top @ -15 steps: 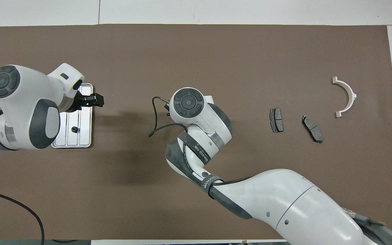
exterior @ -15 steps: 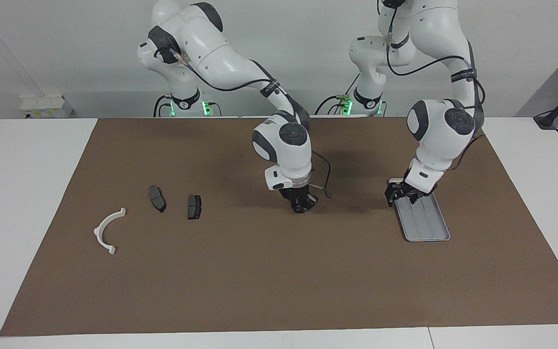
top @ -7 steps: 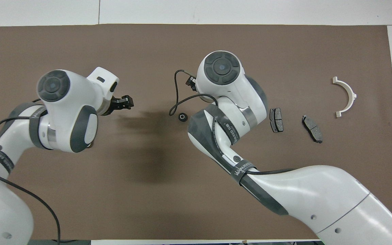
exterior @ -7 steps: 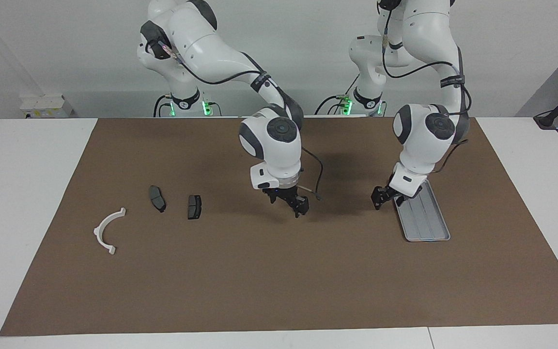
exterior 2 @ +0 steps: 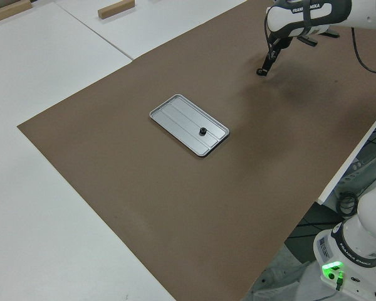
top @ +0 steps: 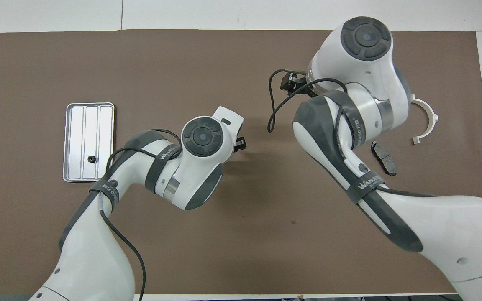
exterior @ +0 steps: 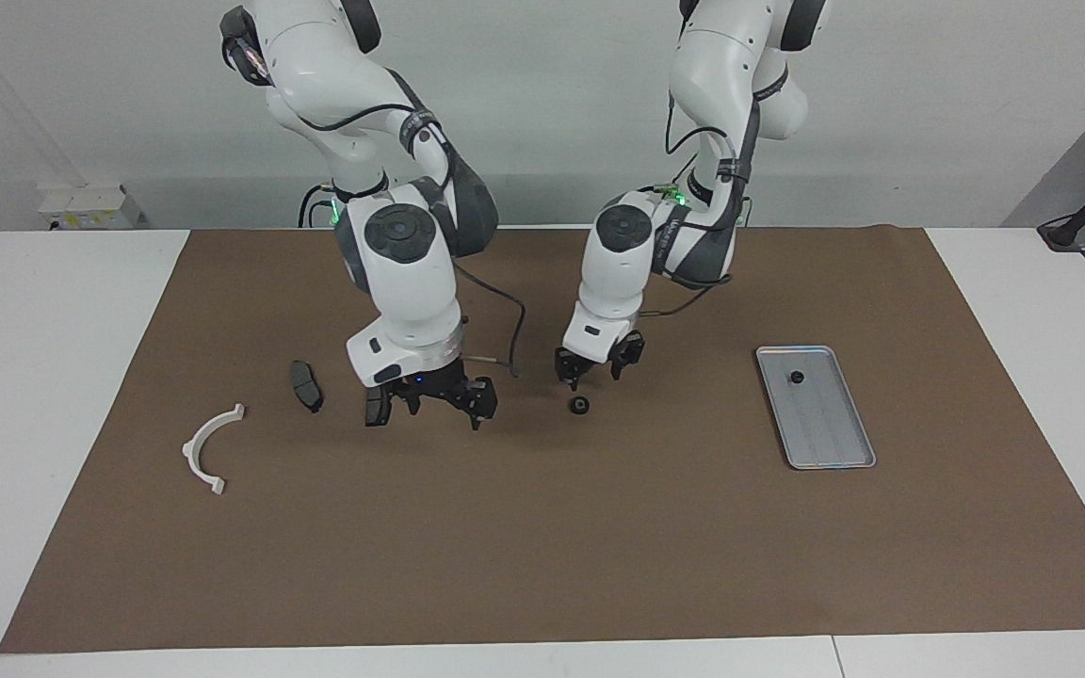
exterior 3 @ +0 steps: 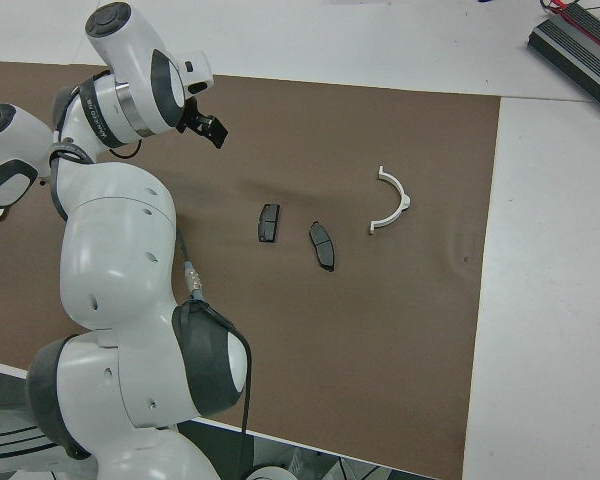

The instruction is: Pick bearing gear from pile to tray

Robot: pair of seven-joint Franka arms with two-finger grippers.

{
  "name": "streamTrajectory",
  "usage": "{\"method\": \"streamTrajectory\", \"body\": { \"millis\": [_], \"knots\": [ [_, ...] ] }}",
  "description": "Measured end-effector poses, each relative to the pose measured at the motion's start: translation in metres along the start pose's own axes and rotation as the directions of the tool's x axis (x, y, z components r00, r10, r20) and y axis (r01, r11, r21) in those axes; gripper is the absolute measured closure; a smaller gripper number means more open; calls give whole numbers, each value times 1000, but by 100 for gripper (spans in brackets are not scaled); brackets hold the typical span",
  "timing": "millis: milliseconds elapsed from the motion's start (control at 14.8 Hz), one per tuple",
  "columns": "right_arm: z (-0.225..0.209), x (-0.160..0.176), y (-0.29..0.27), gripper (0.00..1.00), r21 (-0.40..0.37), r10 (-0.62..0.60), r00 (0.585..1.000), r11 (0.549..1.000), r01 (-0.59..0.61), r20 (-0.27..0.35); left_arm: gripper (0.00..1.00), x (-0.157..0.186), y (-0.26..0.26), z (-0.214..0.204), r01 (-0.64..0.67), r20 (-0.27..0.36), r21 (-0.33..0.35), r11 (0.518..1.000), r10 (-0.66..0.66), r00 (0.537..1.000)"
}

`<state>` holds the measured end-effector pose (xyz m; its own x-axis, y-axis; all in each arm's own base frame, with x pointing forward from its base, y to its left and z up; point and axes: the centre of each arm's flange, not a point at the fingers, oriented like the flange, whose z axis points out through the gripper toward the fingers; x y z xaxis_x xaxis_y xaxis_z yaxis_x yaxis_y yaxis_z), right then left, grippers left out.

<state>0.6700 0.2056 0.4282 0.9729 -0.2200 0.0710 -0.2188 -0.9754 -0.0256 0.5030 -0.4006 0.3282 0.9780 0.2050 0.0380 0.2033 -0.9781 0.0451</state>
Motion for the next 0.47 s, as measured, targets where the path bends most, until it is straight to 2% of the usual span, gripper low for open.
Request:
{"method": "streamTrajectory", "body": {
  "millis": [270, 405, 472],
  "knots": [
    [-1, 23, 52, 0, -15, -131, 991, 991, 132, 22, 20, -1, 4, 3, 6, -6, 4, 1000, -6, 1000],
    [-3, 28, 67, 0, -20, -133, 991, 991, 134, 31, 30, 4, 1, 4, 9, -15, 7, 1000, -9, 1000],
    [-4, 29, 71, 0, -21, -127, 991, 992, 128, 32, 30, 7, 0, 5, 11, -23, 6, 1000, -10, 1000]
  ]
}}
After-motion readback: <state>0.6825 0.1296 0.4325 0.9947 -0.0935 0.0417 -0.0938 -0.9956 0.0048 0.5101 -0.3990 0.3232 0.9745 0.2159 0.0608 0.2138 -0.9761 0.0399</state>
